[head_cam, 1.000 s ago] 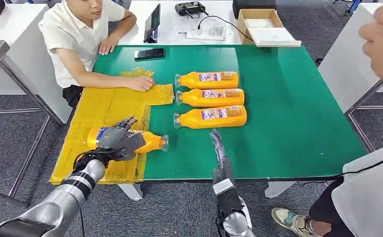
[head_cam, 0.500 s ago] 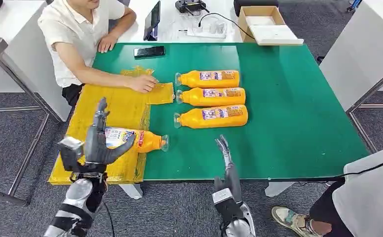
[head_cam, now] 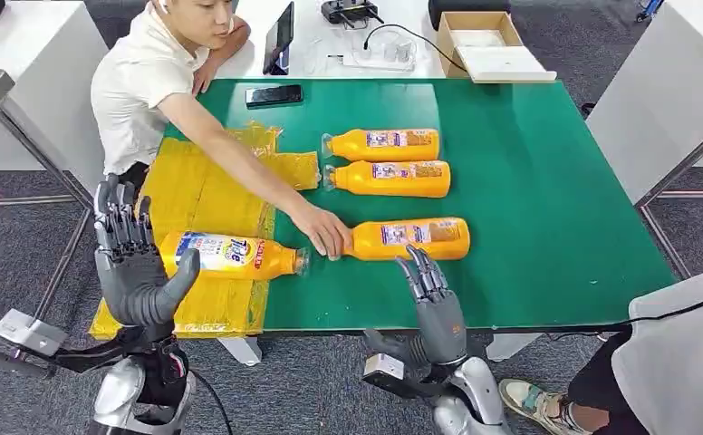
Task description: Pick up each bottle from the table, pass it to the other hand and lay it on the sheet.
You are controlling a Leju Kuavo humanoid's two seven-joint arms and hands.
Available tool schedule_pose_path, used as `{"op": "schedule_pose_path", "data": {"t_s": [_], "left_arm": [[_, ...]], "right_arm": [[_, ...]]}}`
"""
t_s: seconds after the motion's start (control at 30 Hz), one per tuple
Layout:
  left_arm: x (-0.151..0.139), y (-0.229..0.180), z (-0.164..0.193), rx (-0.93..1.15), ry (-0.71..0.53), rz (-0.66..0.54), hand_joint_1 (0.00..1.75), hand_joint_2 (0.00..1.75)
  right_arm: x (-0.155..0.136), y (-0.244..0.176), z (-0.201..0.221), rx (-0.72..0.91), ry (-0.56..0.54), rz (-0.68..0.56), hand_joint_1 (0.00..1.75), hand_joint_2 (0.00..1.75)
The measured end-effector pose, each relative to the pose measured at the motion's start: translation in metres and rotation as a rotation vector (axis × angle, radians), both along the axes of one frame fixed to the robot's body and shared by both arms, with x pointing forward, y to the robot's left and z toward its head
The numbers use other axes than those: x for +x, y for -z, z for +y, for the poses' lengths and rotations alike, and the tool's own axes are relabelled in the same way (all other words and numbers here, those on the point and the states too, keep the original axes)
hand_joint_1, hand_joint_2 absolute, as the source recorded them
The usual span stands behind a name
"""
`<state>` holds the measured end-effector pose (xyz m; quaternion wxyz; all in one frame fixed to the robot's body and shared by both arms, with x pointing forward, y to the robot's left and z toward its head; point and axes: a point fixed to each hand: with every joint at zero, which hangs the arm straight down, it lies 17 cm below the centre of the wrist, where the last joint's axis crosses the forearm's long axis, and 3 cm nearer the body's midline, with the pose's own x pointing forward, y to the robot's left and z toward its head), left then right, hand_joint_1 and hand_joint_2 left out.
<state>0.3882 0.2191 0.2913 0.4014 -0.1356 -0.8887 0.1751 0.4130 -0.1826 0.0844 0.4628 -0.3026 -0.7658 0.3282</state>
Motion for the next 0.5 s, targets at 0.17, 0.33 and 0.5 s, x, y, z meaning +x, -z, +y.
{"op": "schedule_pose_path", "data": {"t_s": [0.17,0.33,0.5], "left_arm": [[-0.013,0.009,-0.009,0.043,-0.039,0.01,0.0,1.75],[-0.018,0.015,-0.017,0.067,-0.052,0.024,0.0,1.75],[-0.02,0.017,-0.021,0.075,-0.051,0.028,0.0,1.75]], "right_arm": [[0.032,0.018,-0.043,-0.144,0.055,0.049,0.0,1.75],[0.053,0.036,-0.071,-0.209,0.091,0.121,0.0,1.75],[0.06,0.05,-0.083,-0.229,0.11,0.18,0.0,1.75]]}}
